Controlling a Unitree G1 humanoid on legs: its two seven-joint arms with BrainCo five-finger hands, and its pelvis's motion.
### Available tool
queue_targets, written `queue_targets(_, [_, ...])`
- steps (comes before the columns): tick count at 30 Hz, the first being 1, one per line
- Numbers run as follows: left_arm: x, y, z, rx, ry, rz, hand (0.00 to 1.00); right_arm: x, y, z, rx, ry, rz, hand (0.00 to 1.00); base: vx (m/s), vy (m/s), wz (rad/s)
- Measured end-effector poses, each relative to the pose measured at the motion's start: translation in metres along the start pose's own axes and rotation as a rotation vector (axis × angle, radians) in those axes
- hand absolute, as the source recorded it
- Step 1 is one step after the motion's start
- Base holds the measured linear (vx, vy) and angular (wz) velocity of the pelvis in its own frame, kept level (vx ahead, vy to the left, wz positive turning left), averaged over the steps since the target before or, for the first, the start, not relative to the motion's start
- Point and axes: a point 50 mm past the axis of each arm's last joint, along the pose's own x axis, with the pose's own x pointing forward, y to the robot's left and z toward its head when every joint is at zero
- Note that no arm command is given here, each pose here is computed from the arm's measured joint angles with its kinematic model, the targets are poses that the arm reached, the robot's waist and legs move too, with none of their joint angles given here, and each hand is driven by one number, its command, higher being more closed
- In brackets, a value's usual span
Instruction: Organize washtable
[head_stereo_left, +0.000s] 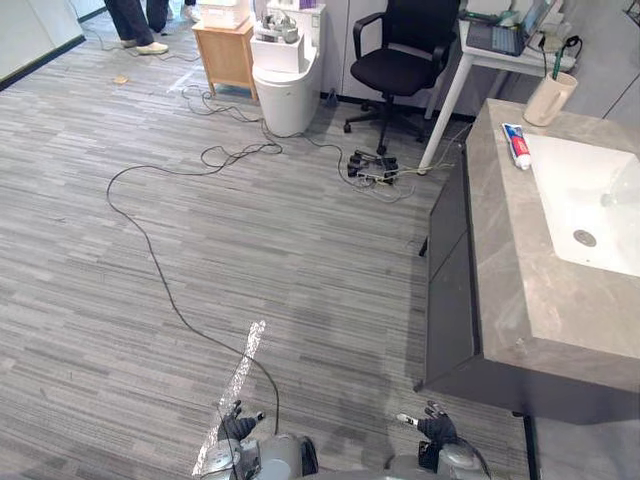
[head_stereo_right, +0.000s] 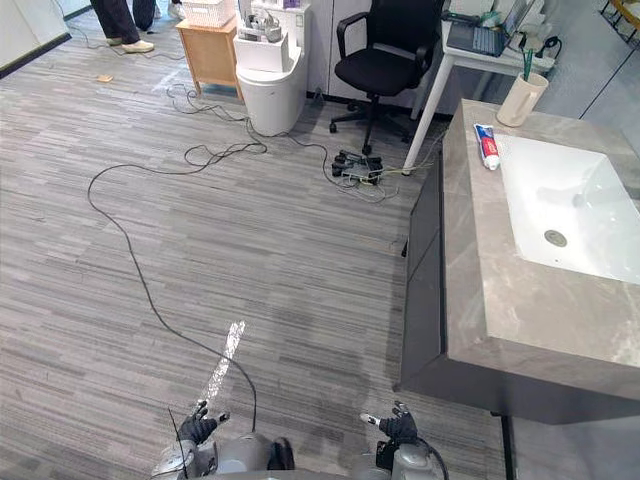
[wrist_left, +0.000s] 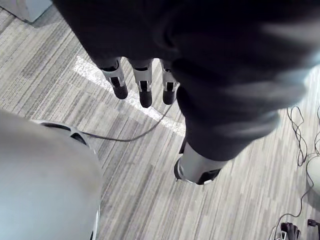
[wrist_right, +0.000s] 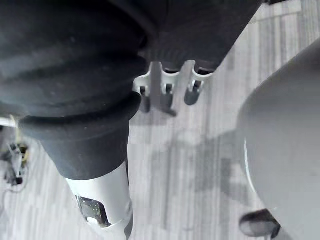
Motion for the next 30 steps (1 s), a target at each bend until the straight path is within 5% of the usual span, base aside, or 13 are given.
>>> queue_targets(22, [-0.004,0.005,-0.009,-0.176,0.016,0.043,0.0,-0.002,0.022,0.002,-0.057,-0.009,0.074,0.0,0.33,-0.012,-0.28])
queue_targets(30, [-0.004,-0.003,-0.009,-0.172,0.02,0.021,0.0,-0.003,0.016,-0.004,-0.04,0.009,0.042,0.0,0.2,0.274,-0.8])
